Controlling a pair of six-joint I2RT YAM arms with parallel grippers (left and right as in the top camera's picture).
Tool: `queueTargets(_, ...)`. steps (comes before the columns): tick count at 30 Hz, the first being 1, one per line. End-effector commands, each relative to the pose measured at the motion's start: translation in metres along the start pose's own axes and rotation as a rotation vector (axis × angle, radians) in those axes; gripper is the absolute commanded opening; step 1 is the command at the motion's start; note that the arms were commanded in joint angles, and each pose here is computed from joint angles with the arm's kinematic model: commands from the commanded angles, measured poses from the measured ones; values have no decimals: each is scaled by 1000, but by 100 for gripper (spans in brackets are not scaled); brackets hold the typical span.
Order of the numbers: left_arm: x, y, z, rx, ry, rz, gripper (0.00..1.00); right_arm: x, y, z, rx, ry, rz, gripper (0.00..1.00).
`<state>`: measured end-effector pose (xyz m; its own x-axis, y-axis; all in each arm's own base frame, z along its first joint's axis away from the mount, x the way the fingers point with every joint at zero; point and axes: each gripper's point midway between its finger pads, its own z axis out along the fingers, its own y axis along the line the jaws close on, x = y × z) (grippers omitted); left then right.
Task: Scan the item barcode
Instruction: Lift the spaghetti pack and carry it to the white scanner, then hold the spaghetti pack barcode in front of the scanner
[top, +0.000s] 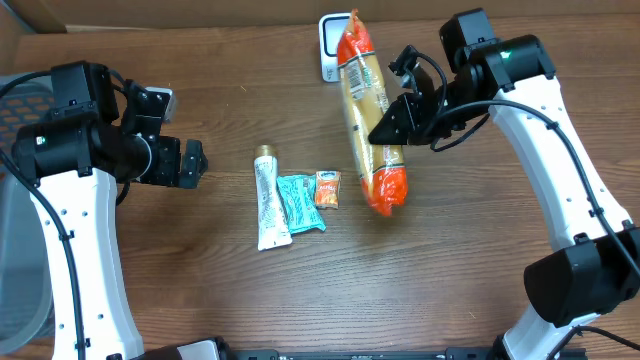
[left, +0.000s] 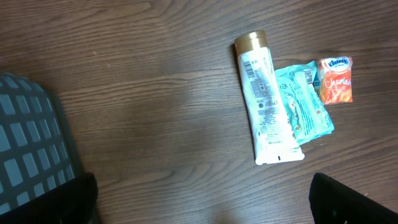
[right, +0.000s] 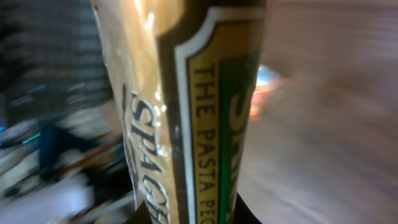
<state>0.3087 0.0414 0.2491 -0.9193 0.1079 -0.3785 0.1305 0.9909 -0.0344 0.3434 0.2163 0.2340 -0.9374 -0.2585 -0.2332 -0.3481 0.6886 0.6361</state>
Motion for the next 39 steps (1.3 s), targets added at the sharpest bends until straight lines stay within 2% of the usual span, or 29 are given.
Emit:
queueTargets(1,-2,-2,-4,7,-17,3,100,-26,-21,-22,294,-137,27,3)
queueTargets(8,-2,-2,-4,7,-17,3,100,-87,-65,-27,761,-270,-44,3)
queueTargets(11,-2,-2,-4,7,-17,3,100,-116,-86,-17,886,-314,-60,3)
queueTargets(16,-2,-2,-4,7,-17,3,100,-163,-112,-17,1142,-494,-87,3)
queueTargets(21,-2,-2,-4,7,-17,3,100,-189,-128,-1,1326,-456,-283,4)
queueTargets(25,-2,-2,-4,7,-17,3,100,-199,-139,7,1433,-432,-351,3)
queueTargets(29,-2,-2,-4,7,-17,3,100,-198,-144,22,1460,-374,-411,4)
queueTargets(39,-2,-2,-4,7,-17,3,100,-201,-159,32,1544,-353,-427,4)
